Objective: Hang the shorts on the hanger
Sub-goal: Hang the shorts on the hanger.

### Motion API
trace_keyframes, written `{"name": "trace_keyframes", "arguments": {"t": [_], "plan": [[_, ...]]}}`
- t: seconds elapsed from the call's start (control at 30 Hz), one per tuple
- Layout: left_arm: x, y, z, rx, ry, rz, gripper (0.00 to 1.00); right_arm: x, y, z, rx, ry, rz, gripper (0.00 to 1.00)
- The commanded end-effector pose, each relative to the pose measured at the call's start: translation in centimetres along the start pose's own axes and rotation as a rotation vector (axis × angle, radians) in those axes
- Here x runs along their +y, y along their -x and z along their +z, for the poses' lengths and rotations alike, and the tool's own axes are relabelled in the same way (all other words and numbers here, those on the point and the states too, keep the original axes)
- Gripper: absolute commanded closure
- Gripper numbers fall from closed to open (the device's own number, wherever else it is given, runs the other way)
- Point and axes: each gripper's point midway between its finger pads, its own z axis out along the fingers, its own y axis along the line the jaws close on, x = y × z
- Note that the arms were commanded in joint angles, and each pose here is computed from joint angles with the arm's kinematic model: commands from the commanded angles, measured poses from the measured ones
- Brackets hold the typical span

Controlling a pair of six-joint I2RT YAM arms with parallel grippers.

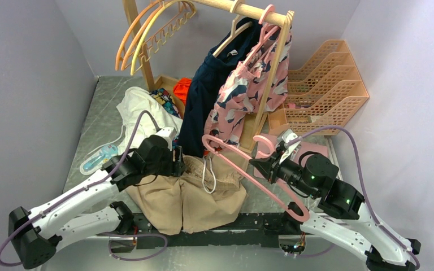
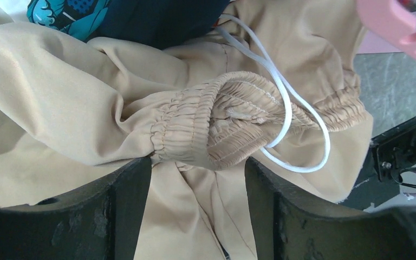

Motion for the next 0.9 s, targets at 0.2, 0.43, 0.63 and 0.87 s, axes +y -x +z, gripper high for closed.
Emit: {"name": "trace_keyframes", "arguments": {"t": [0.2, 0.43, 0.63, 0.87], "plan": [[1.1, 1.3, 2.7, -0.020, 0.126, 0.014, 0.37, 0.9, 0.8, 0.2, -0.023, 0.049, -0.013, 1.00], [3.1, 1.2, 3.5, -0.024, 0.237, 0.031, 0.90, 1.4, 0.8, 0.1, -0.010, 0.080, -0.026, 1.00], [2.7, 5.7, -0.7, -0.197, 0.242, 0.003, 0.93, 1.6, 2.4, -0.8, -0.023, 0.095, -0.065, 1.00], [2.5, 9.0, -5.7, -0.435, 0.153, -0.070, 0.93, 0.8, 4.0, -1.9, -0.064, 0.052, -0.088, 1.00]]}}
